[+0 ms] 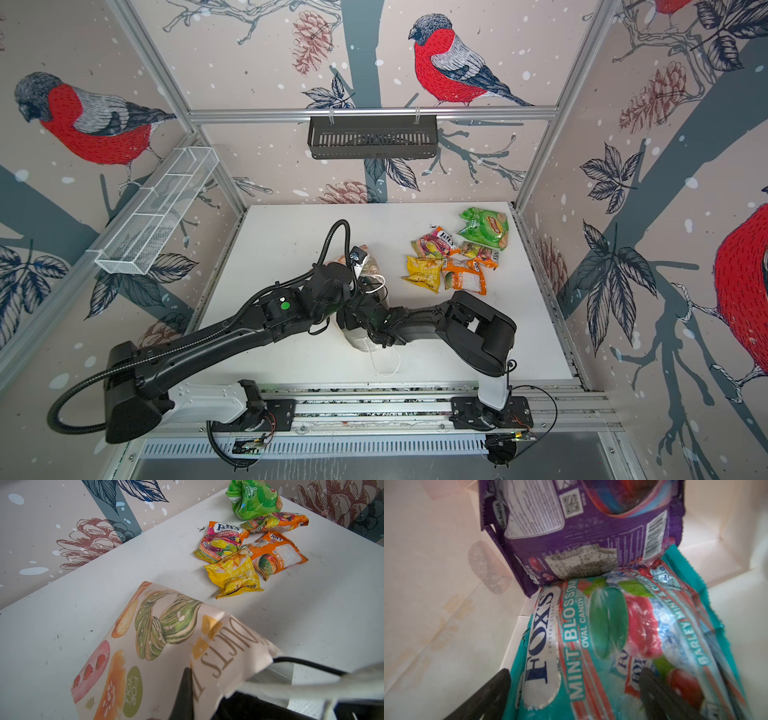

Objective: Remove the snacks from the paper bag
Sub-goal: 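Close the right gripper on the teal Mint Blossom packet inside the bag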

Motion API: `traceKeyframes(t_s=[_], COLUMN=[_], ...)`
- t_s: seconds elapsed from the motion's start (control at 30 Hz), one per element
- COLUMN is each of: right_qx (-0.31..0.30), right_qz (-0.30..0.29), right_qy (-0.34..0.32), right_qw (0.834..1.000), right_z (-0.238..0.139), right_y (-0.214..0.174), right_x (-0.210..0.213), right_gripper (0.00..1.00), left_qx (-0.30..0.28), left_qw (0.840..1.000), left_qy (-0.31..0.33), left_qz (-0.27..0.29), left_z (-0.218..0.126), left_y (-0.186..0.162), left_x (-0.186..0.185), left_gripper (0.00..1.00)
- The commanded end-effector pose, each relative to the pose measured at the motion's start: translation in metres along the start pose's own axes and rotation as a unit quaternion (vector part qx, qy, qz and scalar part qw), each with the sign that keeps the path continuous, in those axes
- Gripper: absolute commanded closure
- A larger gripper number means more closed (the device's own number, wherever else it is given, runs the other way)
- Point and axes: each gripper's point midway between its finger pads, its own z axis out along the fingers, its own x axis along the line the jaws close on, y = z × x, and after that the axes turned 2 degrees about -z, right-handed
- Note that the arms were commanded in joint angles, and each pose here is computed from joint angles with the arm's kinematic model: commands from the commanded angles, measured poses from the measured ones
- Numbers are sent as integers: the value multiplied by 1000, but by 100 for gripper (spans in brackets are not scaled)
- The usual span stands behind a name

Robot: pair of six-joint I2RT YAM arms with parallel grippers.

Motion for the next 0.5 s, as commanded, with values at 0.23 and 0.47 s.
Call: traceKeyframes(t_s=[0.23, 0.47], right_qx=[90, 87], right_qz=[-27, -38], right_qy=[-55, -91], right_qw=[994, 991], right_z=[40, 41], right_y=[-40, -37], right_x=[-1, -10], right_gripper=[1, 18], left_qx=[-27, -28], left_qw=[1000, 999], left_qy=[5, 9], left_qz=[-15, -14], left_z=[4, 2], left_y=[12, 9], left_x=[0, 3], left_gripper=[100, 100])
